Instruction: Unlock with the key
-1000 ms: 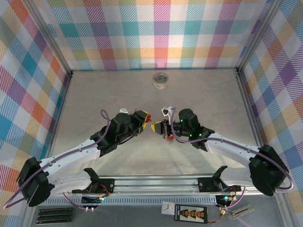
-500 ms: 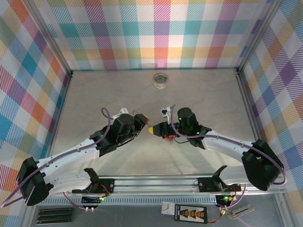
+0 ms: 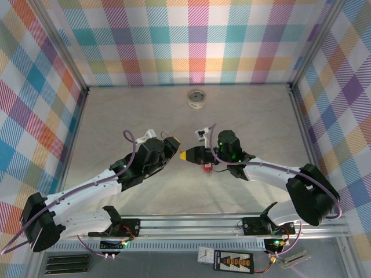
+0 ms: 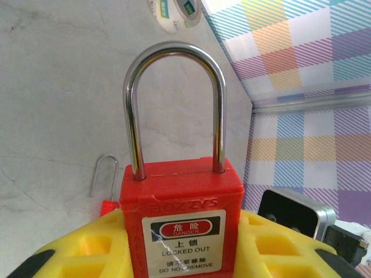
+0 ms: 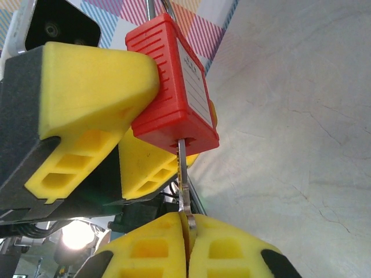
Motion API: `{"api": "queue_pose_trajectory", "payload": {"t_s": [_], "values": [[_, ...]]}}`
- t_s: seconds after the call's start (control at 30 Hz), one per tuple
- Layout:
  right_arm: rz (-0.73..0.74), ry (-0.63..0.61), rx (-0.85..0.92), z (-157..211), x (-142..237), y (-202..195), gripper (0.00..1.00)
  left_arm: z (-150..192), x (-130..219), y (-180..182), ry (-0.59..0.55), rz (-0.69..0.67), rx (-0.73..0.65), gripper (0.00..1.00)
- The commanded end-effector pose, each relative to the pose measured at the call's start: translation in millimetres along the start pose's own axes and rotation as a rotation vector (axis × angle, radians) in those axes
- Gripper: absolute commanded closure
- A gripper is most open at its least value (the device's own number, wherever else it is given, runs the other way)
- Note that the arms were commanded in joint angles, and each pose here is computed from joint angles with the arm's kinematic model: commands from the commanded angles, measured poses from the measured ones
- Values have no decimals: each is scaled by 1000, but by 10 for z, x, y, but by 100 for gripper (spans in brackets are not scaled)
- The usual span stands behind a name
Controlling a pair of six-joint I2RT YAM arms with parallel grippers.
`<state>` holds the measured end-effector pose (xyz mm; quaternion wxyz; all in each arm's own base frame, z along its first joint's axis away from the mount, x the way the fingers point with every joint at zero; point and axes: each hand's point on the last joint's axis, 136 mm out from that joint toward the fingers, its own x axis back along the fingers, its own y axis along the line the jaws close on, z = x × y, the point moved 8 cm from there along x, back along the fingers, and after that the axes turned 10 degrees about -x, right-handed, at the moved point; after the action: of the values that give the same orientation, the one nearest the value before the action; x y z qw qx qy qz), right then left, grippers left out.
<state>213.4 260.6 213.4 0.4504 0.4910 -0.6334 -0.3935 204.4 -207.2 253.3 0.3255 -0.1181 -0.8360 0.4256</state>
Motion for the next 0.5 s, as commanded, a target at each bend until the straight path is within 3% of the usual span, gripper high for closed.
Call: {"api": "queue_pose_trajectory", "payload": {"t_s": [0.0, 0.17, 0.47], "values": [[12, -142, 82, -239, 81, 135, 100, 195, 62, -136, 148, 106, 8, 100], [164, -145, 234, -187, 166, 199, 100, 212, 64, -204, 195, 96, -8, 100], [304, -133, 443, -156, 179, 340, 100, 371, -128, -218, 300, 78, -13, 100]]}}
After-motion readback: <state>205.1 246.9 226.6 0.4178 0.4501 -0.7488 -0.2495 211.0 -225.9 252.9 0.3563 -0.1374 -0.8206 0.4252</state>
